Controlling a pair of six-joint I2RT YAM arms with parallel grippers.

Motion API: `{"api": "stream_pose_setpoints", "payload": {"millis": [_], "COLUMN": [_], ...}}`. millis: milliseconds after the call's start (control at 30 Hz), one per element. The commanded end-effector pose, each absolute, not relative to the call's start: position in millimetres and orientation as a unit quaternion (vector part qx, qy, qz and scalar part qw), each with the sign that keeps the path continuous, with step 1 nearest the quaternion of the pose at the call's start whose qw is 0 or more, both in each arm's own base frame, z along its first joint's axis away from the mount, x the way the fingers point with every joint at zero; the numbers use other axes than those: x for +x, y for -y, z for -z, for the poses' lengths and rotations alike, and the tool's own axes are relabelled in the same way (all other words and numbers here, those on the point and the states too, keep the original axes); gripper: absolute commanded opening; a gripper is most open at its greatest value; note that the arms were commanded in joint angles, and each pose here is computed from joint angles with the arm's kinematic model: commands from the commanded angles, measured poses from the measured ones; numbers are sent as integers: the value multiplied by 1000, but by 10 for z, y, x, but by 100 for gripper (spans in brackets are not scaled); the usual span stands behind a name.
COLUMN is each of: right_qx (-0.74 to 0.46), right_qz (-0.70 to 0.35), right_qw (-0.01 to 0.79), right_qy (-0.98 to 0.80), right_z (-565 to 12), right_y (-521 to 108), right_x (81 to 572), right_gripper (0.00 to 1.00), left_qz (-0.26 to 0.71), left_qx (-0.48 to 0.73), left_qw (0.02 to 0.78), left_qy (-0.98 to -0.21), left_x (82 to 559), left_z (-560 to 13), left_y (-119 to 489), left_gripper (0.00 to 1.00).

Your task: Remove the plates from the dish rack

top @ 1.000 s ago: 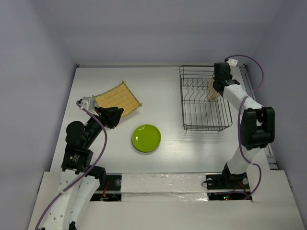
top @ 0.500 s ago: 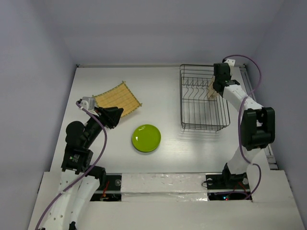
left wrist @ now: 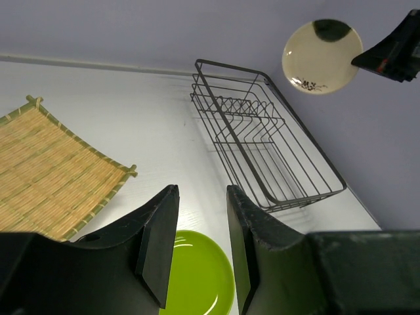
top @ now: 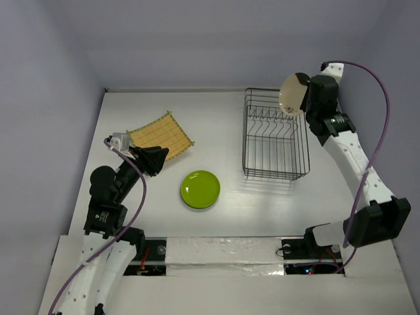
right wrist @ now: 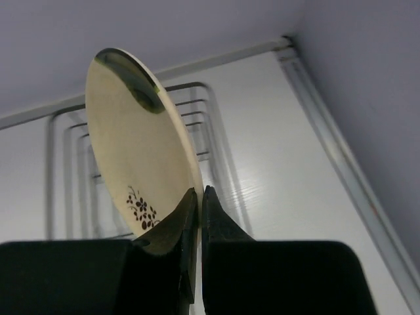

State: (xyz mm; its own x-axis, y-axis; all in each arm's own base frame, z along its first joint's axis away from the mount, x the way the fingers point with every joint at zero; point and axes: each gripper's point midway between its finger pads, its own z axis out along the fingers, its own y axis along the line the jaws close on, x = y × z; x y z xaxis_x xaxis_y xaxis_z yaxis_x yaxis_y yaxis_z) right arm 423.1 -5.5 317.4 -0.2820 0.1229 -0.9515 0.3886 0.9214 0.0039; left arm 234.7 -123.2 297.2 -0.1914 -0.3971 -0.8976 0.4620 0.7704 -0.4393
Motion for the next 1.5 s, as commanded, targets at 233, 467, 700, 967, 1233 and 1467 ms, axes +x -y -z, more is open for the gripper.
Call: {"api": "stream_pose_setpoints", "payload": {"millis": [233, 467, 700, 967, 1233, 1467], "right_qx": [-127, -201, -204, -187, -191, -189], "right_qz": [-342, -432, -418, -363, -342, -337], "right_qw": [521, 408, 352, 341, 327, 377], "right_qy": [-772, -779, -812, -847, -860, -842], "right_z": [-2885, -2185, -1565, -1207, -1044, -1474], "right_y": [-2567, -3480, -3680, -3524, -3469, -3400], "right_x": [3277, 2616, 2525, 2581, 2527, 2581], "right_gripper": [0, 0, 0, 1, 22, 59], "left_qz": [335, 331, 332, 333, 334, 334], "left_qx": [28, 24, 24, 26, 25, 25], "left_qw": [668, 670, 668, 666, 665, 665], "left_qy": [-664, -664, -666, -667, -667, -668], "left_x": [2312, 2339, 2342, 2351, 2368, 2373], "left_z": [-3283, -3276, -3269, -3258, -3251, -3247], "left_y": [1188, 1157, 1162, 1174, 1167, 1170], "left_gripper": [32, 32, 32, 33, 33, 33]}}
